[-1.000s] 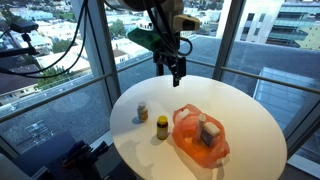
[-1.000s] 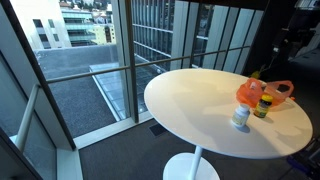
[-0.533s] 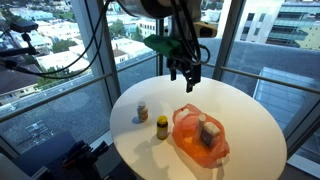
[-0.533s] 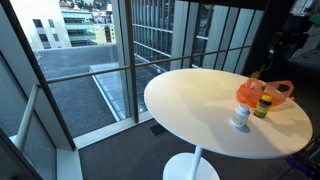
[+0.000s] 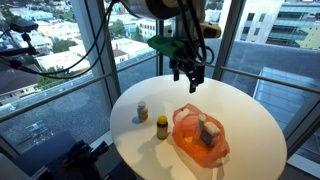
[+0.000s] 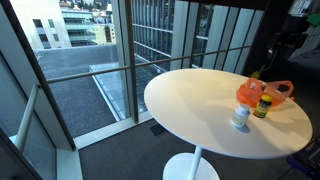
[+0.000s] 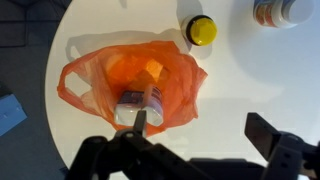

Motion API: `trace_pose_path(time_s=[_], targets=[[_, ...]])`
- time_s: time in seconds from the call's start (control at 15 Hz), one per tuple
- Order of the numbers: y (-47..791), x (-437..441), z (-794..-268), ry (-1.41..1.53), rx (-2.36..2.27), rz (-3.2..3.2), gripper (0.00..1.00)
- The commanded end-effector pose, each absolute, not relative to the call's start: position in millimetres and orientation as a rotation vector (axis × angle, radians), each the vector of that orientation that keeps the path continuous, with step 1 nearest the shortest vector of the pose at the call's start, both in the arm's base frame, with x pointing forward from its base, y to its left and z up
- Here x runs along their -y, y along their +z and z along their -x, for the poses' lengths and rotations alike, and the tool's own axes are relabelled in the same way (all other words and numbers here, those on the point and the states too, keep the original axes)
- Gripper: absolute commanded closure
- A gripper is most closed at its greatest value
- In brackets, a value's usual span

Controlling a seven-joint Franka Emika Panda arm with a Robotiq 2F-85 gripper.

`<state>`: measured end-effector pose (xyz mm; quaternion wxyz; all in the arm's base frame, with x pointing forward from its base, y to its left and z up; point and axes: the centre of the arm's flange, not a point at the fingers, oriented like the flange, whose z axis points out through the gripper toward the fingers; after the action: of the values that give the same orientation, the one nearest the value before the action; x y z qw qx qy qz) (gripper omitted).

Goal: Remove a bottle from the plastic

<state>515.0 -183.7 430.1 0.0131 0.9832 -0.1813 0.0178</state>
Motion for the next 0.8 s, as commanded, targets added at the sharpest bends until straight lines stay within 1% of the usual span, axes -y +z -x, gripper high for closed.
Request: trace_pose_path(time_s=[0.0,0.73], targets=[[425.6,188.9,-520.1,0.062,0.586,-3.054,0.00],[374.2,243.0,-549.5,-0.010,0.640,-3.007,0.00]])
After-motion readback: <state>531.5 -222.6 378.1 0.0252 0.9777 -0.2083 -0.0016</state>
